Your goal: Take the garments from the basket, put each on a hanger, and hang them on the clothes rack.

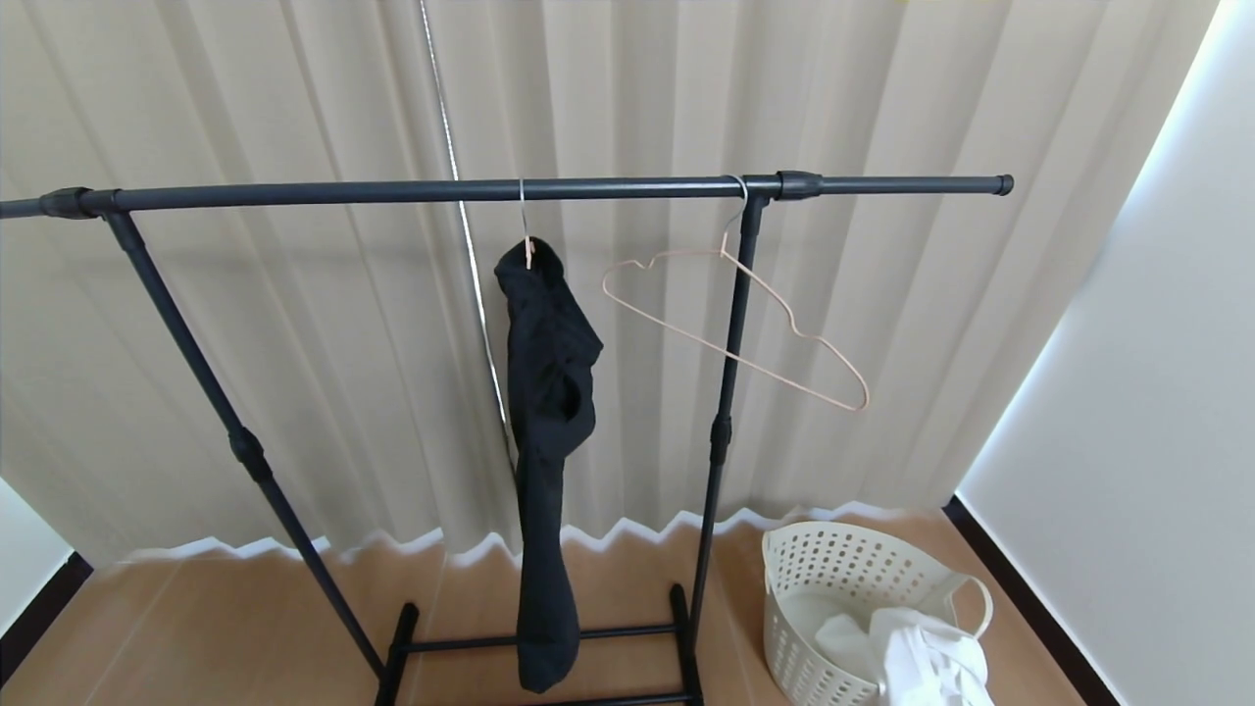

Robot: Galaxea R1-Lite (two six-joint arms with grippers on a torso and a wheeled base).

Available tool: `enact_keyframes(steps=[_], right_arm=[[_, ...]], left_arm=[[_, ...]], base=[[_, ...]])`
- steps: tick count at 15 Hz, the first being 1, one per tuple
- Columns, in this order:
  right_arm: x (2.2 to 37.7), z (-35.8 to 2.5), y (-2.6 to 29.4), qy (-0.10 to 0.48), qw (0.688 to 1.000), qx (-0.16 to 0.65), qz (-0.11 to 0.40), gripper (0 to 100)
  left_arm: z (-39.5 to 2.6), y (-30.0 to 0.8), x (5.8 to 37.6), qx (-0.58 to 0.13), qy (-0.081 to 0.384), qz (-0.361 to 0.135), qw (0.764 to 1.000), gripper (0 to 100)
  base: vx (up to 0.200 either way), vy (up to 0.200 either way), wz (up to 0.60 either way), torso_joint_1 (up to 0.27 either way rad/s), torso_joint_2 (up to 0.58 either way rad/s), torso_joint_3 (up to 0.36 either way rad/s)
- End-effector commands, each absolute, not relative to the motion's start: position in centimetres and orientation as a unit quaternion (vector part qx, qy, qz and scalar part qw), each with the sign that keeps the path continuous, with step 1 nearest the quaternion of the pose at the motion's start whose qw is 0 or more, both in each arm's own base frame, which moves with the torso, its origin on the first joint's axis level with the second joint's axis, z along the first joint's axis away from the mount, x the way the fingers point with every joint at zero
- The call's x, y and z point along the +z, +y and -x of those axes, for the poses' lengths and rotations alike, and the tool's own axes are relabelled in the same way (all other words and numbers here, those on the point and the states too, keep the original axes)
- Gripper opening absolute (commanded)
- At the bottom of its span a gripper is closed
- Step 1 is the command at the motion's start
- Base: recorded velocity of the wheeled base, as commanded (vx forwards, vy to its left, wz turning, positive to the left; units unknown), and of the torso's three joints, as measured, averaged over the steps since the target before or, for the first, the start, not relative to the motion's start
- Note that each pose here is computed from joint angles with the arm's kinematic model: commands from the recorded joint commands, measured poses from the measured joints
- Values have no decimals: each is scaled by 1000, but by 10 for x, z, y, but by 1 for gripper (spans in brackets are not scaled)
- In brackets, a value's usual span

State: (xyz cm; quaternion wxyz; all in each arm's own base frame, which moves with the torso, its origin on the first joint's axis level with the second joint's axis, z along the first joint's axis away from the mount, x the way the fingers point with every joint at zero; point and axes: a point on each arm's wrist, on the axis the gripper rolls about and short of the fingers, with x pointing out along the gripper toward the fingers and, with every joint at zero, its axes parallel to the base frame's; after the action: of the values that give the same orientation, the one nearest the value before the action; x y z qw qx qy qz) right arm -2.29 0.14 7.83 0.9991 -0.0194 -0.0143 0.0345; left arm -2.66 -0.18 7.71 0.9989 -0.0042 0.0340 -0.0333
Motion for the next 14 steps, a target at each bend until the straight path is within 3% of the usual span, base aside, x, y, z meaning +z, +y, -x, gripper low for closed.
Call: enact_keyframes(steps=[1, 14], right_arm=[[78, 23, 1, -14, 999, 35, 20, 100], [79, 23, 1, -16, 999, 30, 19, 100]], left_arm=[[26, -2, 77, -33, 35, 5, 999, 100], [27, -2, 78, -34, 34, 5, 999, 100]], base=[[0, 0, 0, -173, 408, 232], [0, 0, 0, -196, 525, 328]])
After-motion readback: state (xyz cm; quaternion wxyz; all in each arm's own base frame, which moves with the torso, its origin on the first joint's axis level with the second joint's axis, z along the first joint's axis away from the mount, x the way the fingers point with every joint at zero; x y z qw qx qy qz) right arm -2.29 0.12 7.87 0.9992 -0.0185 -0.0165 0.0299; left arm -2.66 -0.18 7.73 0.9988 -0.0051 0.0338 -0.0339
